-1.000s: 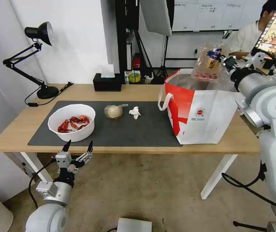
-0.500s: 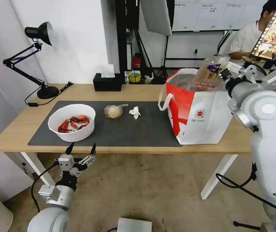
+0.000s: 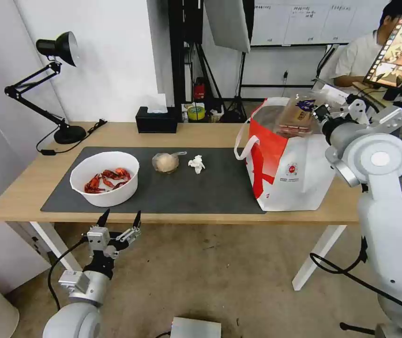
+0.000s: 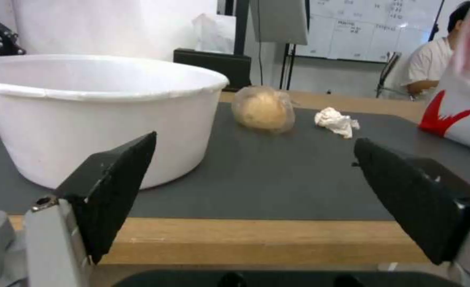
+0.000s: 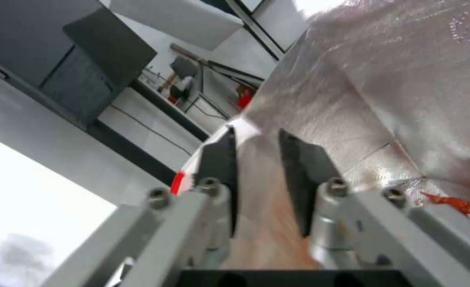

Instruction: Pick up the trash from the table and place it into the takeout bag.

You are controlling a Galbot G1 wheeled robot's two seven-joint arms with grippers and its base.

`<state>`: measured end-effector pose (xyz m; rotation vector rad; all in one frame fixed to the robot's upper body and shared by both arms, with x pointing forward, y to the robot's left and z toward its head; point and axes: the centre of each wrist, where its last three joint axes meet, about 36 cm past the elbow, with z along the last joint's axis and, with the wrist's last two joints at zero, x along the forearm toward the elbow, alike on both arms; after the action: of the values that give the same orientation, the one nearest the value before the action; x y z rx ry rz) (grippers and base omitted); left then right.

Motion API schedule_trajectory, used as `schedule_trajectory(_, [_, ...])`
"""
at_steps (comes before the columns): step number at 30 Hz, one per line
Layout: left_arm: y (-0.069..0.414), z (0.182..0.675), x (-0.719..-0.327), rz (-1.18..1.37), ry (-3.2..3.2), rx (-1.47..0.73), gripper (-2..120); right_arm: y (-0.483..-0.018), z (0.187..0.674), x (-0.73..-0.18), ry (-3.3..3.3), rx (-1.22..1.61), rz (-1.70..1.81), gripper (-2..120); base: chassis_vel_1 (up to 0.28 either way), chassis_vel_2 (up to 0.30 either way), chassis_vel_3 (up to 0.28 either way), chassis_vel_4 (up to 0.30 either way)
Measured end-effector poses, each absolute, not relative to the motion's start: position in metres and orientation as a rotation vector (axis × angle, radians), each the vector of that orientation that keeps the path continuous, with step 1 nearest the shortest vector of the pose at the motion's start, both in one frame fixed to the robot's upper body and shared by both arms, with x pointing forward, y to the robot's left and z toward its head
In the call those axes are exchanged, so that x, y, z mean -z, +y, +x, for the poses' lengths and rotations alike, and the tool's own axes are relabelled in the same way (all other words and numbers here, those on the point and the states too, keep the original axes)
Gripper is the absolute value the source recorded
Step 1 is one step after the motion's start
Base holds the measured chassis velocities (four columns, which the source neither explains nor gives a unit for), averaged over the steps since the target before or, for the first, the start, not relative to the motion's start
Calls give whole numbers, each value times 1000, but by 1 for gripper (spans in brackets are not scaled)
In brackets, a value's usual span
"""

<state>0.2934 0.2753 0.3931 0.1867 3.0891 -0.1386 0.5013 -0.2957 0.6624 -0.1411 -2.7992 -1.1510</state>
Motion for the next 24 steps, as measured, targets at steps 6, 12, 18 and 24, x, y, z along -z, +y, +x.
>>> schedule_trajectory(6, [275, 293, -392, 186, 3091, 138, 100, -296, 499, -664, -2807, 1150, -134, 43, 0, 0, 0, 0])
schedule_trajectory(12, [275, 292, -392, 185, 3090, 138, 100, -293, 488, -671, -2837, 1142, -49, 65, 0, 0, 0, 0])
schedule_trajectory(18, [275, 292, -392, 184, 3082, 138, 100, -280, 453, -677, -2949, 1151, 406, 89, 0, 0, 0, 0])
schedule_trajectory(24, [274, 292, -393, 183, 3072, 137, 100, -258, 426, -673, -2974, 1039, 704, 100, 0, 0, 0, 0])
